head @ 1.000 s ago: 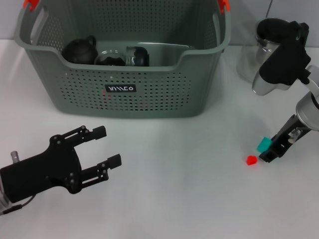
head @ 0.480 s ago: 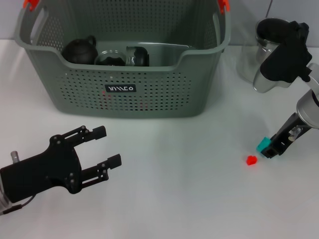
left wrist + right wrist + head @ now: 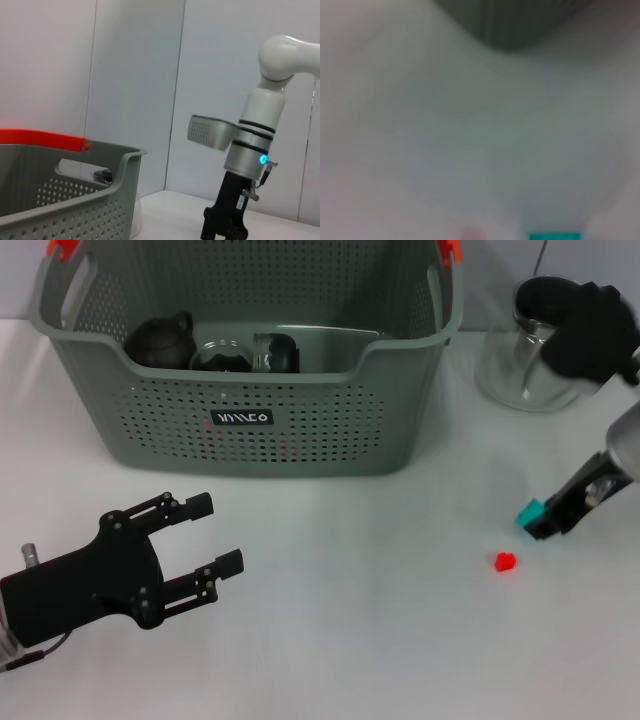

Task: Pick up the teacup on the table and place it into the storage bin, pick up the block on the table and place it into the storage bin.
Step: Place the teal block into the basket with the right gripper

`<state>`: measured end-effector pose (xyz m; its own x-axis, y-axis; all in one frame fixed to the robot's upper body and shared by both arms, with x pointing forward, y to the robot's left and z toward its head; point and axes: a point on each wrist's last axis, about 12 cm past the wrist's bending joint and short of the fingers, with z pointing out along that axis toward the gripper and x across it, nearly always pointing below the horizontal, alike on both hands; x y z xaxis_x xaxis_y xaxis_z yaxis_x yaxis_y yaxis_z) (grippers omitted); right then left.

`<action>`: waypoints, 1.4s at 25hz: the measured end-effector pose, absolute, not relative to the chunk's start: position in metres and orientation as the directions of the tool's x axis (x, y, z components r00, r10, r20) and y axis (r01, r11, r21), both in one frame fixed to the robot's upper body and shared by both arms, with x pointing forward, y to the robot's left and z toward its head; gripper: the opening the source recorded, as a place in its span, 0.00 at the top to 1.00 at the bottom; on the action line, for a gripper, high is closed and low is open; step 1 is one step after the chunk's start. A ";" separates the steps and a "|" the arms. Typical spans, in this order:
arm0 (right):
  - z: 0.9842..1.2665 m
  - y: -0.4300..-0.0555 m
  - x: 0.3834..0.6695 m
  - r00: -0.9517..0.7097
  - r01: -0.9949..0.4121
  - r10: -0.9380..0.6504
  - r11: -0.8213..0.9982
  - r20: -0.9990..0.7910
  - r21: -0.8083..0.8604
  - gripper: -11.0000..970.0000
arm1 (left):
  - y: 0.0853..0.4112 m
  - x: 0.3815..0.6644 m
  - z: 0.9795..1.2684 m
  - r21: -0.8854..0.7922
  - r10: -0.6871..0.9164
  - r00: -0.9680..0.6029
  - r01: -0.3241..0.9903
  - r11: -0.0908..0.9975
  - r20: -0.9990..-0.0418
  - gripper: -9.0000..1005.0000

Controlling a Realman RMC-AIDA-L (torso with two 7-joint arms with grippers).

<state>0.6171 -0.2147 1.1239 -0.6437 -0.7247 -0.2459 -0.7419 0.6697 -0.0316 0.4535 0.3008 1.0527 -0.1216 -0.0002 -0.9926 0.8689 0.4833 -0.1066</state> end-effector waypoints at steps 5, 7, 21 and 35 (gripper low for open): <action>1.152 -0.225 0.614 -0.631 -0.744 -0.686 0.668 -0.363 0.032 0.56 | 0.302 0.454 1.053 -0.106 -0.002 -0.121 0.867 0.488 -0.993 0.27; 1.166 -0.227 0.607 -0.598 -0.773 -0.665 0.626 -0.448 0.103 0.56 | 0.302 0.453 1.053 -0.106 -0.003 -0.120 0.866 0.489 -0.993 0.27; 1.231 -0.211 0.602 -0.417 -0.895 -0.447 0.357 -0.791 0.269 0.56 | 0.301 0.453 1.054 -0.106 -0.007 -0.117 0.868 0.484 -0.993 0.27; 1.264 -0.131 0.680 -0.349 -0.784 -0.381 0.620 -0.856 0.044 0.56 | 0.302 0.453 1.054 -0.105 -0.013 -0.113 0.868 0.486 -0.994 0.27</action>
<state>0.6802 -0.1309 1.2637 -0.3490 -0.3806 -0.8564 -0.7837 0.6195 0.0440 0.4531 0.3016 1.0544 -0.1127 -0.0134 -0.9935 0.8679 0.4856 -0.1050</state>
